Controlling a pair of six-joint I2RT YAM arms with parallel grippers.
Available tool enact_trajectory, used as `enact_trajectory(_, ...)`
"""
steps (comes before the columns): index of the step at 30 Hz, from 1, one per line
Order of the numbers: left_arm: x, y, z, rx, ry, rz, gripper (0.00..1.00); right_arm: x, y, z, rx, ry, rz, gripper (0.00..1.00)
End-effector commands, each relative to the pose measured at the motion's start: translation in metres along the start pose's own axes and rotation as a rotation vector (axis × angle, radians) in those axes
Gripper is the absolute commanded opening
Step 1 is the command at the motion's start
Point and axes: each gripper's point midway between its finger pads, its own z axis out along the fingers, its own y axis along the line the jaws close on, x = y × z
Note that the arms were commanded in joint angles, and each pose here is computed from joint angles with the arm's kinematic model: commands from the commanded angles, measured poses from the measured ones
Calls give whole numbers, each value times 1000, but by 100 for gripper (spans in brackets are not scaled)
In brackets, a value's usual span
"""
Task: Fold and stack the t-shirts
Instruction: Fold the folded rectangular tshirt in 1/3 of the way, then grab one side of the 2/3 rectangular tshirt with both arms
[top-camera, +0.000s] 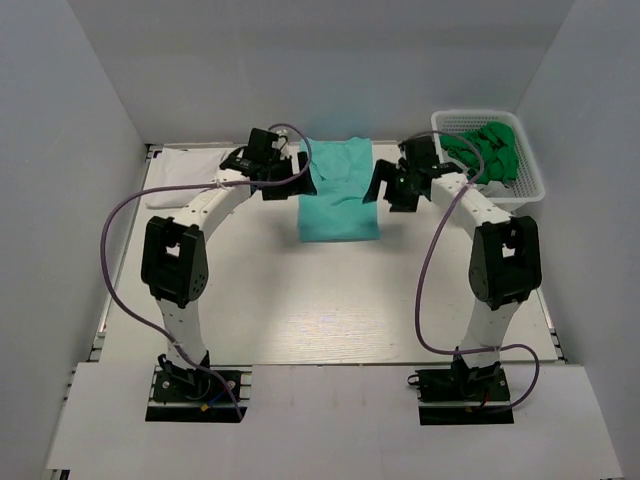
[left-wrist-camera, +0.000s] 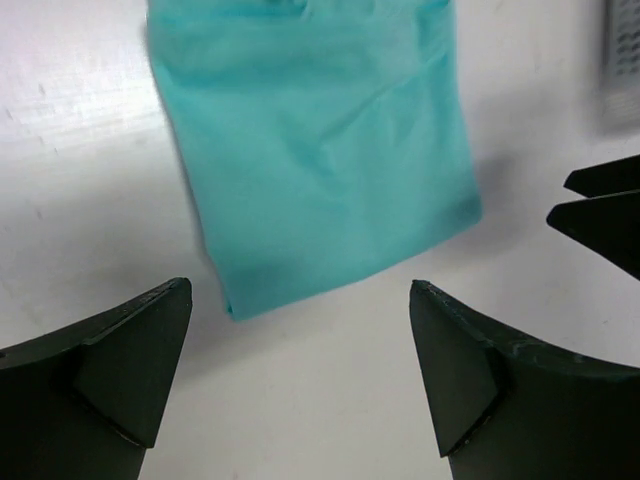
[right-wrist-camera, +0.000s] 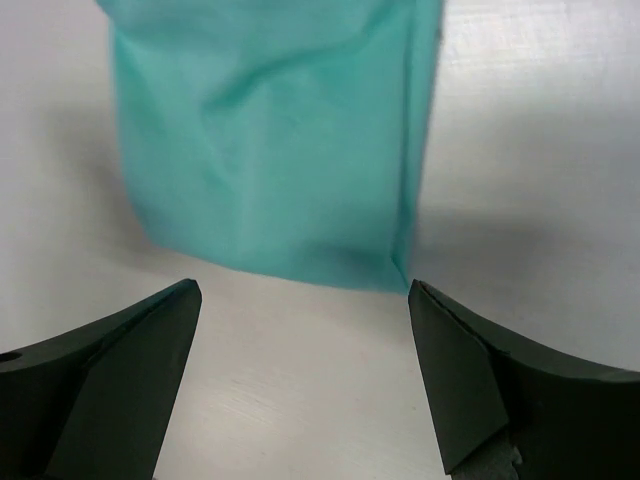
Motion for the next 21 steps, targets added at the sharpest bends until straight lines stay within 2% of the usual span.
enact_trajectory(1,62,15,11,-66,153,-27,100,45,-31,9,99,94,5,90)
enact_trajectory(6,111,22,23,-88,262,-55,100,74,-34,19,73,158,38,90)
enact_trajectory(12,133,24,36,-51,282,-111,100,93,-44,37,77,209,57,90)
enact_trajectory(14,145,30,45,-56,312,-120,96,98,-47,42,78,223,72,90)
enact_trajectory(15,147,30,48,-46,319,-122,91,101,-50,45,84,231,77,90)
enact_trajectory(18,159,37,56,-61,345,-139,83,104,-54,53,86,236,87,86)
enact_trajectory(21,162,42,59,-78,350,-140,72,106,-57,58,92,245,92,78)
